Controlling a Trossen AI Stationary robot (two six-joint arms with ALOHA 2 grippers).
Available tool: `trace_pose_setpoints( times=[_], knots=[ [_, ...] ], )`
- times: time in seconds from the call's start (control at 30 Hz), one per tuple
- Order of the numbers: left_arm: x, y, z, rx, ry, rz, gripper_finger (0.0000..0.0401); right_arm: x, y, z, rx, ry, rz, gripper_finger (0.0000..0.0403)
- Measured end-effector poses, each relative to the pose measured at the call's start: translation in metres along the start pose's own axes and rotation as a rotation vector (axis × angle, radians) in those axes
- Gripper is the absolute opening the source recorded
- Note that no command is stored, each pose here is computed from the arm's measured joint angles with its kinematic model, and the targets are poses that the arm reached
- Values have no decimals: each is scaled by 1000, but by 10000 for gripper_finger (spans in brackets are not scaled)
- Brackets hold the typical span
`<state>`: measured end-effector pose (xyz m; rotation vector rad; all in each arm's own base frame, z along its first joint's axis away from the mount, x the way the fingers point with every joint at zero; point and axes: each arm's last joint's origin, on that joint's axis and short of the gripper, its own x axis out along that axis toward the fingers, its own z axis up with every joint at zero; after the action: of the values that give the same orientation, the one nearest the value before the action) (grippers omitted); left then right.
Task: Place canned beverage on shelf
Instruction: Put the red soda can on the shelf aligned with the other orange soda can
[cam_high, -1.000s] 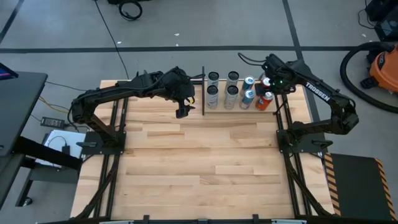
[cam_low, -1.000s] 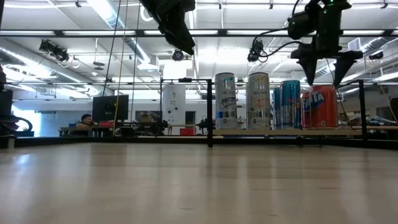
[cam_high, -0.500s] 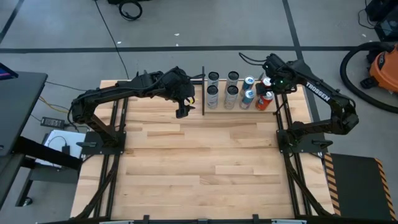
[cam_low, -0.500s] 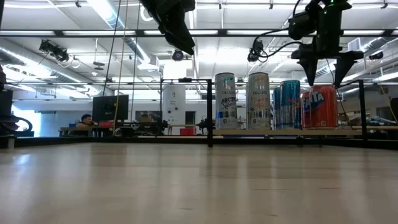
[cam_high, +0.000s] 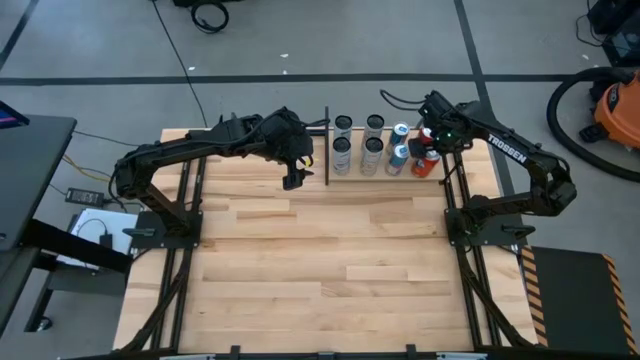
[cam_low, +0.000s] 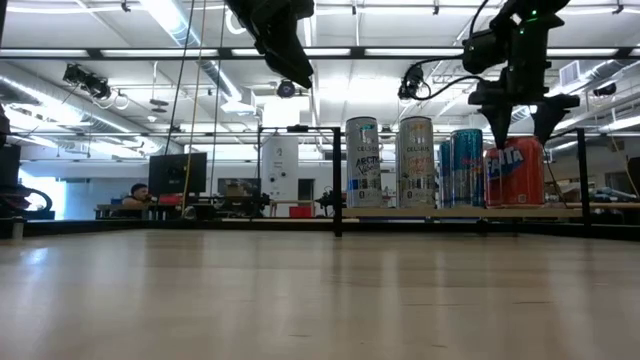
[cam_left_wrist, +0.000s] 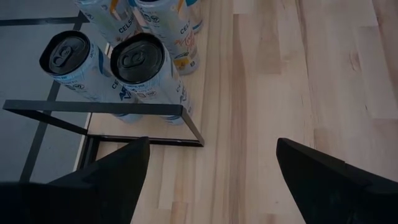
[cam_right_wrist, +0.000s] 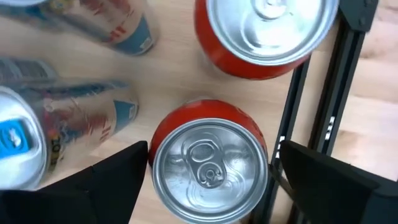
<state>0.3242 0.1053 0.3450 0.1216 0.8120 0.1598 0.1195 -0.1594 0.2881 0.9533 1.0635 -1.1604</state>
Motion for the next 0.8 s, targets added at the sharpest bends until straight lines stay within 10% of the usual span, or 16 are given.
trace_pose_setpoints(
  times=[0.43,0.8],
  knots=[
    [0,0,0,0,-5,2,353,0,-3,2,-320,-4,1,273],
    [0,0,1,-1,-6,2,353,-1,-5,0,-695,18,10,280]
  ],
)
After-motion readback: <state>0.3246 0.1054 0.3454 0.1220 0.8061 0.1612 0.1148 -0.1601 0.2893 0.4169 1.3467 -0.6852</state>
